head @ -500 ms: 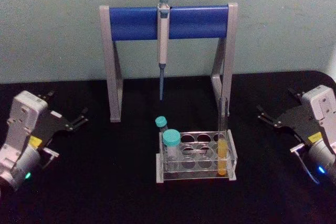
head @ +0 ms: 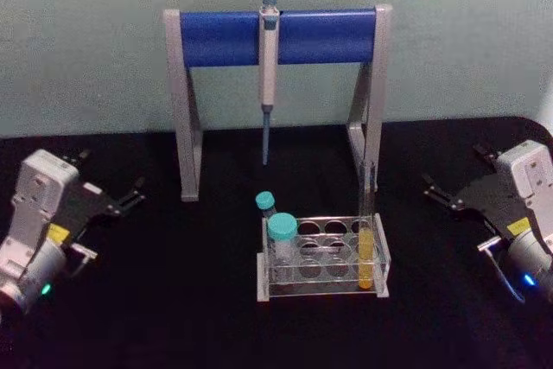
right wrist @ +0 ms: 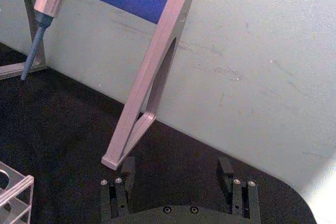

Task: Pick up the test tube from the test tube rack, shake it, then place it back into the test tube rack.

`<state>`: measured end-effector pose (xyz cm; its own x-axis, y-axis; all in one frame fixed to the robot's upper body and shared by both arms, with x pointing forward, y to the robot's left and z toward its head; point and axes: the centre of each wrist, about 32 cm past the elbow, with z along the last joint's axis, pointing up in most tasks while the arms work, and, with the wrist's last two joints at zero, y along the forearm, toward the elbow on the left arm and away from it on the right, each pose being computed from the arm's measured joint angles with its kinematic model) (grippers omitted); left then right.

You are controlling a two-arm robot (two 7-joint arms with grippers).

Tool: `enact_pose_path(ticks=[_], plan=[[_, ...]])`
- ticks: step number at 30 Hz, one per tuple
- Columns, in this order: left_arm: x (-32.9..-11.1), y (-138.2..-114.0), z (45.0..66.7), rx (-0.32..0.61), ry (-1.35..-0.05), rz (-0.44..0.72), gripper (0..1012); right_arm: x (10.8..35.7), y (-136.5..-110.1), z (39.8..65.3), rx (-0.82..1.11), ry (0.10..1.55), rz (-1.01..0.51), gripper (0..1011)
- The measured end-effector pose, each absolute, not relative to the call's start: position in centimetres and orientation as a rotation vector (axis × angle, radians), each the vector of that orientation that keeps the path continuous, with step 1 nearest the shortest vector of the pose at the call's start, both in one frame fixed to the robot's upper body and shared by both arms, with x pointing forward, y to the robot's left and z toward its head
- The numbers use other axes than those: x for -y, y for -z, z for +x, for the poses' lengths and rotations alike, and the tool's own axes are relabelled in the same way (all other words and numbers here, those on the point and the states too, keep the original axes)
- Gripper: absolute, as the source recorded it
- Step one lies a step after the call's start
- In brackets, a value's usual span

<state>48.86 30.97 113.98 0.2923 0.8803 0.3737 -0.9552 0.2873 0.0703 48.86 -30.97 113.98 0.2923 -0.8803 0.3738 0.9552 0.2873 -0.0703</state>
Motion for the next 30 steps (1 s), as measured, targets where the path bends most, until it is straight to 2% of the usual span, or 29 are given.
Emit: enact_pose_path(ticks=[30], plan=[[-30.97, -113.98, 48.86, 0.285, -1.248, 0.304, 1001, 31.05, -113.94, 48.87, 0.29, 1.254, -0.294, 1000]])
